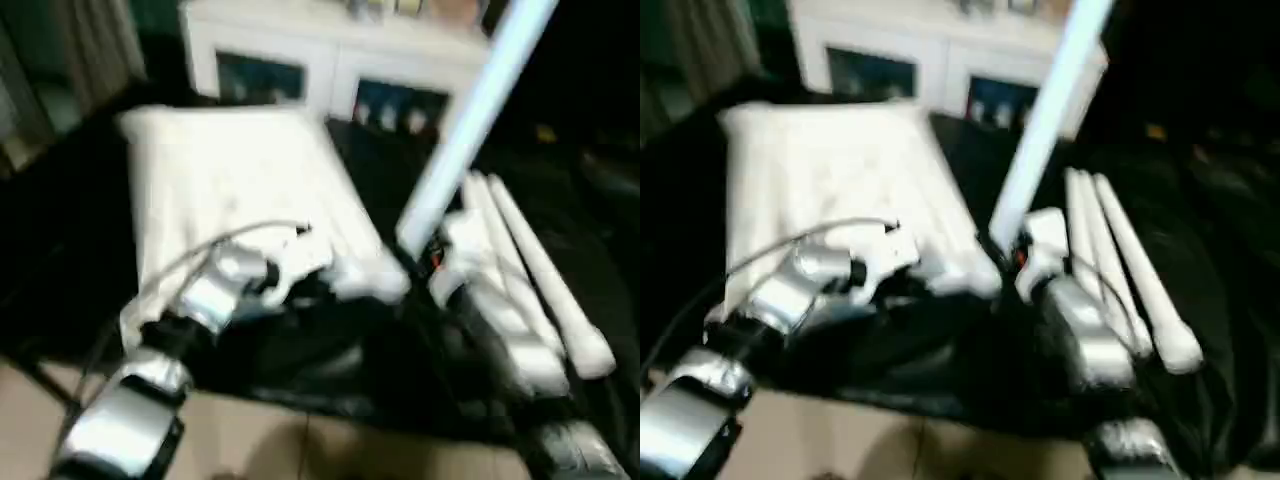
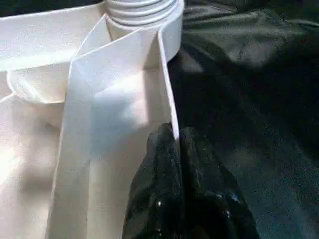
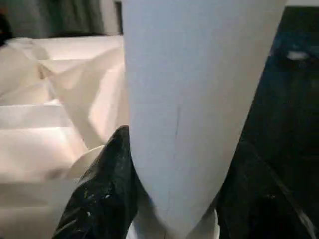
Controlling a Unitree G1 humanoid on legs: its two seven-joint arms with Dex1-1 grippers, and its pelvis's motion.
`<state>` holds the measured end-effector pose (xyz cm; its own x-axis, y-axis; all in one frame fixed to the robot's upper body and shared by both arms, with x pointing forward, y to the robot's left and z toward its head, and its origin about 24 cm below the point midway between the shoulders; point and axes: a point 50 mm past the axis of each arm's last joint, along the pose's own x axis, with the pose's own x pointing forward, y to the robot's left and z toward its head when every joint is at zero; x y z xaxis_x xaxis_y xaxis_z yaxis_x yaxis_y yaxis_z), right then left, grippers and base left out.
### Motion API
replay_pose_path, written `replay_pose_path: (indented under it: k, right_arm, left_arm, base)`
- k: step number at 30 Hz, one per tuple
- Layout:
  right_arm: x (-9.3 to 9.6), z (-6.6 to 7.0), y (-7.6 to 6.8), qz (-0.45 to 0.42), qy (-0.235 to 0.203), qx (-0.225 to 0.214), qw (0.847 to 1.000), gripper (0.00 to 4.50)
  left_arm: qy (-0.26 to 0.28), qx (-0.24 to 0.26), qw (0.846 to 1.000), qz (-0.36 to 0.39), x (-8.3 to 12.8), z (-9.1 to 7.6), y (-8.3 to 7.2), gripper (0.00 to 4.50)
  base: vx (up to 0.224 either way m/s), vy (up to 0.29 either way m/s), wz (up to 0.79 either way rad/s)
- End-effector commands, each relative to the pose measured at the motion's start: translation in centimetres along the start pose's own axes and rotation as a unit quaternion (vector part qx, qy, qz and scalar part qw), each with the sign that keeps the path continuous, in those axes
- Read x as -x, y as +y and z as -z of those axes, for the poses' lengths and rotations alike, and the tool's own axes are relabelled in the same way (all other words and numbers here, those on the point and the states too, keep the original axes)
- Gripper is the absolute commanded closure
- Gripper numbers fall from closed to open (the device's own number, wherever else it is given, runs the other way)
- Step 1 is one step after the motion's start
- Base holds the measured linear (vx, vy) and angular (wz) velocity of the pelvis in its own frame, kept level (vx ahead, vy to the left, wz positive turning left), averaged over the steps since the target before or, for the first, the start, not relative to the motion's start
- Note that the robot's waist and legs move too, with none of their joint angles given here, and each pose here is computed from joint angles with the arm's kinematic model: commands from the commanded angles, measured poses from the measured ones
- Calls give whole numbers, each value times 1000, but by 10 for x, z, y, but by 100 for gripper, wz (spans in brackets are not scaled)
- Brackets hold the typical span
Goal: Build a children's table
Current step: Insert table leg to table base
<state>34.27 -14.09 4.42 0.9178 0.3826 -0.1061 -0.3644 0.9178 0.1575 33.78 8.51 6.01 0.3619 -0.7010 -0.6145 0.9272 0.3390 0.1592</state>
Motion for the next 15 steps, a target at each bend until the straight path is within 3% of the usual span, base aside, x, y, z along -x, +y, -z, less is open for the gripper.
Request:
replay_pose_path:
  k: [1,8,15]
  right_arm:
    - [33,76,-34,156,185,-79,967,266]
    - [4,67,-8,152,187,-61,969,266]
    - [-7,63,1,155,188,-45,969,266]
  left_arm:
    - [-25,-13,998,61,-14,-13,-25,450]
    - [-32,28,999,19,-30,-35,-56,450]
    - [-47,69,996,-11,-41,-51,-72,450]
  base:
    - [-66,-24,7]
    - [-35,-24,3]
    - [25,-45,-11]
